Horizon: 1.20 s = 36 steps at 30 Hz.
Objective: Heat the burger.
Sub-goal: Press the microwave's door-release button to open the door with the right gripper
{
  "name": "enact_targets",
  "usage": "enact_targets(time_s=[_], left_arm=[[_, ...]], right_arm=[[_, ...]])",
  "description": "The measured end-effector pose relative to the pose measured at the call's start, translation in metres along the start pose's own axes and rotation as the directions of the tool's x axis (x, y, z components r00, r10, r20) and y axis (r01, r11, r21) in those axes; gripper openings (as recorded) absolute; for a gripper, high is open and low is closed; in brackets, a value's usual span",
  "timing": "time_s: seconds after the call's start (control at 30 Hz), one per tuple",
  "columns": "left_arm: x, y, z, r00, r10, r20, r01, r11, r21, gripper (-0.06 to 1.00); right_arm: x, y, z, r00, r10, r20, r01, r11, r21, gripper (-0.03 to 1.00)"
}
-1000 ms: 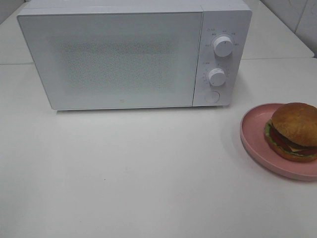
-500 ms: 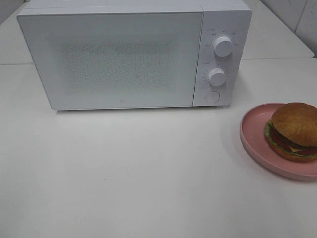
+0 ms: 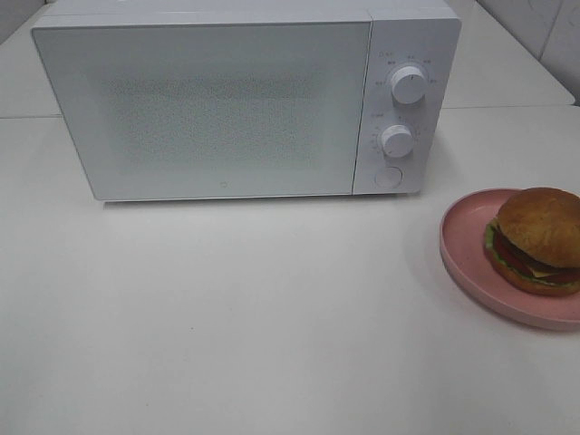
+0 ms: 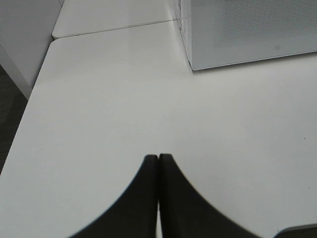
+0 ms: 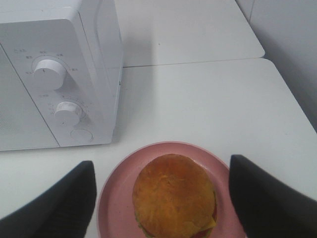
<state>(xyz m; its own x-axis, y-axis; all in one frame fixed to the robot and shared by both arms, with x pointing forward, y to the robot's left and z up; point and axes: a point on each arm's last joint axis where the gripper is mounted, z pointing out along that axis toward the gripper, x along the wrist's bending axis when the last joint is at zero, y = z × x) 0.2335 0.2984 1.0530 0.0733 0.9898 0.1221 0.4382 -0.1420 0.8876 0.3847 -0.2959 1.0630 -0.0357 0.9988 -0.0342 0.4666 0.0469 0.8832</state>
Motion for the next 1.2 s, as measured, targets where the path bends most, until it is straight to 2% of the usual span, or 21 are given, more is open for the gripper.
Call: enact_targets(time_s=[0.13,0.2,0.3,0.33,0.37,0.43,0.47,0.5,0.53,0.57,0.67,0.7,0.83,0.87,0.9,0.93,1.03,1.1,1.13,1.17,1.2], left_arm=[[0.000,0.000,0.000,1.000,0.000,0.000,0.000,1.000,0.000,0.00],[0.000,0.000,0.000,1.000,0.000,0.000,0.000,1.000,0.000,0.00],[0.000,0.000,0.000,1.000,0.000,0.000,0.000,1.000,0.000,0.00],[0.000,0.000,0.000,1.000,0.000,0.000,0.000,1.000,0.000,0.00],[0.000,0.000,0.000,1.000,0.000,0.000,0.000,1.000,0.000,0.00],[0.000,0.000,0.000,1.000,0.000,0.000,0.000,1.000,0.000,0.00],[0.000,0.000,0.000,1.000,0.000,0.000,0.000,1.000,0.000,0.00],[0.000,0.000,0.000,1.000,0.000,0.000,0.000,1.000,0.000,0.00],[0.000,0.000,0.000,1.000,0.000,0.000,0.000,1.000,0.000,0.00],[0.000,0.000,0.000,1.000,0.000,0.000,0.000,1.000,0.000,0.00],[0.000,0.000,0.000,1.000,0.000,0.000,0.000,1.000,0.000,0.00],[0.000,0.000,0.000,1.000,0.000,0.000,0.000,1.000,0.000,0.00],[0.000,0.000,0.000,1.000,0.000,0.000,0.000,1.000,0.000,0.00],[0.000,0.000,0.000,1.000,0.000,0.000,0.000,1.000,0.000,0.00],[0.000,0.000,0.000,1.000,0.000,0.000,0.000,1.000,0.000,0.00],[0.000,0.000,0.000,1.000,0.000,0.000,0.000,1.000,0.000,0.00],[0.000,0.000,0.000,1.000,0.000,0.000,0.000,1.000,0.000,0.00],[0.000,0.000,0.000,1.000,0.000,0.000,0.000,1.000,0.000,0.00],[0.000,0.000,0.000,1.000,0.000,0.000,0.000,1.000,0.000,0.00],[0.000,0.000,0.000,1.000,0.000,0.000,0.000,1.000,0.000,0.00],[0.000,0.000,0.000,1.000,0.000,0.000,0.000,1.000,0.000,0.00]], right_arm=[[0.000,0.001,0.017,1.000,0.006,-0.002,-0.006,1.000,0.010,0.65],[0.000,0.002,0.037,1.000,0.006,-0.003,-0.006,1.000,0.019,0.55],[0.000,0.001,0.044,1.000,0.006,-0.003,-0.006,1.000,0.026,0.51],[0.000,0.001,0.053,1.000,0.006,-0.003,-0.006,1.000,0.023,0.43],[0.000,0.001,0.053,1.000,0.006,-0.003,-0.006,1.000,0.023,0.43],[0.000,0.000,0.071,1.000,0.012,-0.003,-0.012,1.000,0.017,0.27],[0.000,0.000,0.071,1.000,0.012,-0.003,-0.012,1.000,0.017,0.27],[0.000,-0.001,0.079,1.000,0.012,-0.002,-0.012,1.000,0.009,0.19],[0.000,-0.001,0.079,1.000,0.012,-0.002,-0.012,1.000,0.009,0.19],[0.000,-0.002,0.088,1.000,0.015,-0.002,-0.015,1.000,0.001,0.11],[0.000,-0.003,0.092,1.000,0.015,-0.002,-0.015,1.000,0.003,0.09],[0.001,-0.005,0.099,1.000,0.020,-0.001,-0.020,1.000,0.002,0.03],[0.009,-0.010,0.111,0.999,0.023,-0.030,-0.023,1.000,0.010,0.00],[0.020,-0.012,0.117,0.998,0.004,-0.068,-0.004,1.000,0.011,0.00],[0.020,-0.012,0.117,0.998,0.004,-0.068,-0.004,1.000,0.011,0.00],[0.034,-0.016,0.123,0.993,-0.022,-0.118,0.025,1.000,0.016,0.00],[0.042,-0.018,0.125,0.989,-0.037,-0.144,0.039,0.999,0.016,0.00],[0.067,-0.026,0.132,0.971,-0.080,-0.225,0.088,0.996,0.023,0.00],[0.067,-0.026,0.132,0.971,-0.080,-0.225,0.088,0.996,0.023,0.00],[0.085,-0.033,0.135,0.954,-0.110,-0.280,0.123,0.992,0.027,0.00],[0.085,-0.033,0.135,0.954,-0.110,-0.280,0.123,0.992,0.027,0.00]])
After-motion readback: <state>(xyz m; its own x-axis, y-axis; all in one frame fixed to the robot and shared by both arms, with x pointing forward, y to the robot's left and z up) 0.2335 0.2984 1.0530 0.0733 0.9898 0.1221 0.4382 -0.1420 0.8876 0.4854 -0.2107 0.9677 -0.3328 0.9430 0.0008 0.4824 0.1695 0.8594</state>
